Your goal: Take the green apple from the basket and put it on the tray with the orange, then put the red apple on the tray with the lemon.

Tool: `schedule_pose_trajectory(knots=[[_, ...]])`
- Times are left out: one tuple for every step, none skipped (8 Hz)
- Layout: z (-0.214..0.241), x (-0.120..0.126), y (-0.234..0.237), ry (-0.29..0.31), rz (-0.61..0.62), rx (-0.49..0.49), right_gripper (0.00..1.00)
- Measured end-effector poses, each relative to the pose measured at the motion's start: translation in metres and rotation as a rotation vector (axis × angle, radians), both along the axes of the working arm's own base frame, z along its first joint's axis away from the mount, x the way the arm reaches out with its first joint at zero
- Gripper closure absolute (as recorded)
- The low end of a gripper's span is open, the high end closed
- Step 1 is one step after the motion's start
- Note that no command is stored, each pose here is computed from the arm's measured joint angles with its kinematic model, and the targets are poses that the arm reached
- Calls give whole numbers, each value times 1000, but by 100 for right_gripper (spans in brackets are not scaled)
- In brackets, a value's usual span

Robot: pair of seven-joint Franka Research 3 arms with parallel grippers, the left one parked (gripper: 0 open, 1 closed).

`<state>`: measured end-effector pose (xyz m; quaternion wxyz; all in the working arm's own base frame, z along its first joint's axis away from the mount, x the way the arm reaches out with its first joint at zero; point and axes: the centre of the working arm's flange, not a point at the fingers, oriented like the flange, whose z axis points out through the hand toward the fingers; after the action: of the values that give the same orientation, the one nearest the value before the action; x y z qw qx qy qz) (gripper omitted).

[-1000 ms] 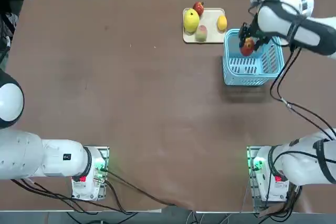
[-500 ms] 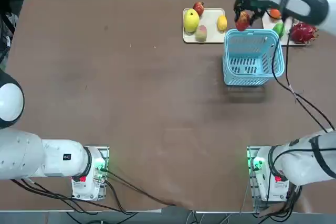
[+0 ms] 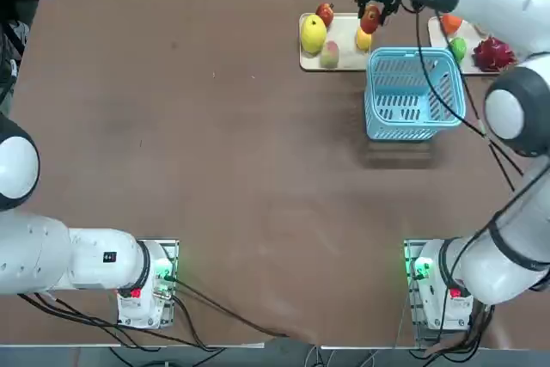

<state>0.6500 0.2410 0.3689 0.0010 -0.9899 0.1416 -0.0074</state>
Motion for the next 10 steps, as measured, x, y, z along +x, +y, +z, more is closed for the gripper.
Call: schedule_pose_trajectory(knots=[[-17,8,7,-12,3,1,14],[-31,13,9,-18,4,1,14],[-42,16,10,-14,4,-2,14],[-56,17,11,-8,5,-6,14],[-72,19,14,-14,9,-5,14],[-90,21,18,-25,14,-3,14],[-105,23,23,-31,20,-3,14],[-117,24,27,-29,25,-5,14],[-124,25,30,-24,29,-8,14],[-128,25,31,-21,31,-10,14]])
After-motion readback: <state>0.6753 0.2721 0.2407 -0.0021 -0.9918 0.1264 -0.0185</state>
